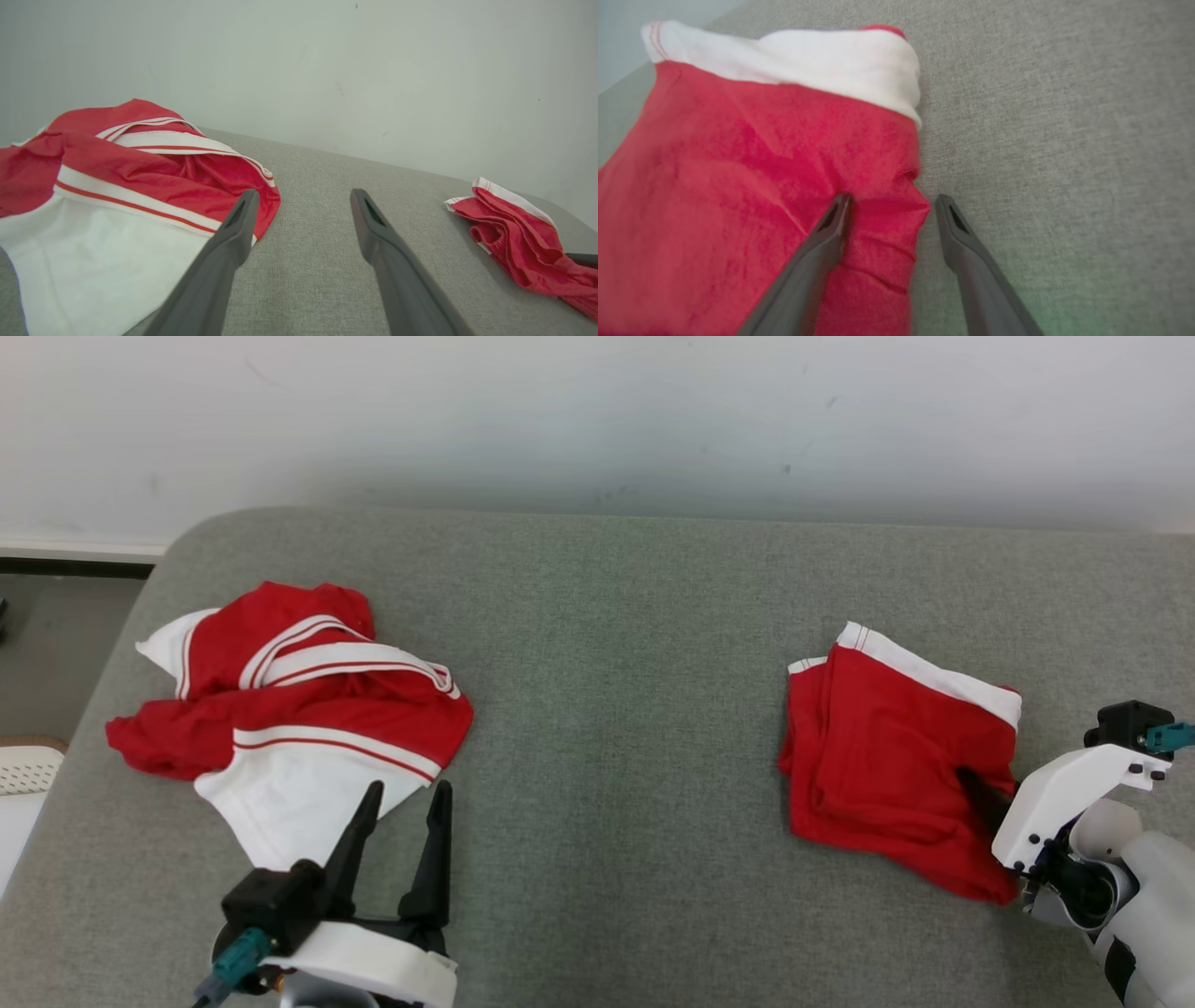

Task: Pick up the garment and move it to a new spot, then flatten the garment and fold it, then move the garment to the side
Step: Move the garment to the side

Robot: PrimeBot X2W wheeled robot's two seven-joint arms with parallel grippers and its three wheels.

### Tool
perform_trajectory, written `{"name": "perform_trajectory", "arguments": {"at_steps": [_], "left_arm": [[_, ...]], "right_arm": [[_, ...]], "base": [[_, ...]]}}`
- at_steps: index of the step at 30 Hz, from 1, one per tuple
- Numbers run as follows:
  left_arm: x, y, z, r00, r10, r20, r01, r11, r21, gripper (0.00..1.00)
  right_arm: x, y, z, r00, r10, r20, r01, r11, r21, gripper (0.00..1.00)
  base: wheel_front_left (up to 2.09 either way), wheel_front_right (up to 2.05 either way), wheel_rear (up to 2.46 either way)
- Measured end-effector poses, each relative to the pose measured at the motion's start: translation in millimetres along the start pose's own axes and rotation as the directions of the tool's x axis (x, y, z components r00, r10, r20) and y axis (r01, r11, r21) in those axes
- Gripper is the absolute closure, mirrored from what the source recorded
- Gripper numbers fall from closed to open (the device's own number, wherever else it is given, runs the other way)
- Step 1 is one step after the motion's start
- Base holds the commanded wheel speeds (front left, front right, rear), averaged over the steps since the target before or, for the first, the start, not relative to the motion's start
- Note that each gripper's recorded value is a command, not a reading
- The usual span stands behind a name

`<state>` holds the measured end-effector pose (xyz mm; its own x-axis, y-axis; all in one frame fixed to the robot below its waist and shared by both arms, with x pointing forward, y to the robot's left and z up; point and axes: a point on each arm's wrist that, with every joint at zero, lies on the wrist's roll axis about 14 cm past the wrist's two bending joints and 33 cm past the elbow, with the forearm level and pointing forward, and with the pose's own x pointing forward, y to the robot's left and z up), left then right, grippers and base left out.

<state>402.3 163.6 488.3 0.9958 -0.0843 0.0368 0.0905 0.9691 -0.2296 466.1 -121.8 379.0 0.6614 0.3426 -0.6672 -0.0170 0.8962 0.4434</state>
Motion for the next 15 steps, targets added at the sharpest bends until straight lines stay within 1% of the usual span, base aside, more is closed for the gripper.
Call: {"name": "perform_trajectory", "arguments": {"at_steps": [1,2,3,6,10,15], "left_arm": [[0,0,0,1.000,0.000,0.000,0.000,1.000,-0.001,0.00],[0,0,0,1.000,0.001,0.001,-0.001,1.000,-0.003,0.00],[0,0,1,1.000,0.001,0.002,-0.001,1.000,-0.003,0.00],[1,-1,3,1.000,-0.003,0.009,0.003,1.000,-0.003,0.00],[2,-9,7,0.999,-0.025,0.022,0.025,1.000,-0.001,0.00],[4,-26,10,0.997,-0.077,0.030,0.076,0.997,0.007,0.00]], "right_arm": [[0,1,0,1.000,0.003,-0.004,-0.003,1.000,0.004,0.58],[0,1,0,1.000,0.006,-0.008,-0.006,1.000,0.004,0.93],[-1,2,0,1.000,0.010,-0.009,-0.010,1.000,0.002,1.00],[-3,9,-2,1.000,0.031,0.001,-0.031,1.000,-0.001,1.00],[-13,10,4,0.998,0.039,0.050,-0.039,0.999,-0.001,1.00],[-32,-1,19,0.990,0.025,0.136,-0.025,1.000,-0.002,1.00]], "base": [[0.00,0.00,0.00],[0.00,0.00,0.00],[0.00,0.00,0.00],[0.00,0.00,0.00],[0.00,0.00,0.00],[0.00,0.00,0.00]]}}
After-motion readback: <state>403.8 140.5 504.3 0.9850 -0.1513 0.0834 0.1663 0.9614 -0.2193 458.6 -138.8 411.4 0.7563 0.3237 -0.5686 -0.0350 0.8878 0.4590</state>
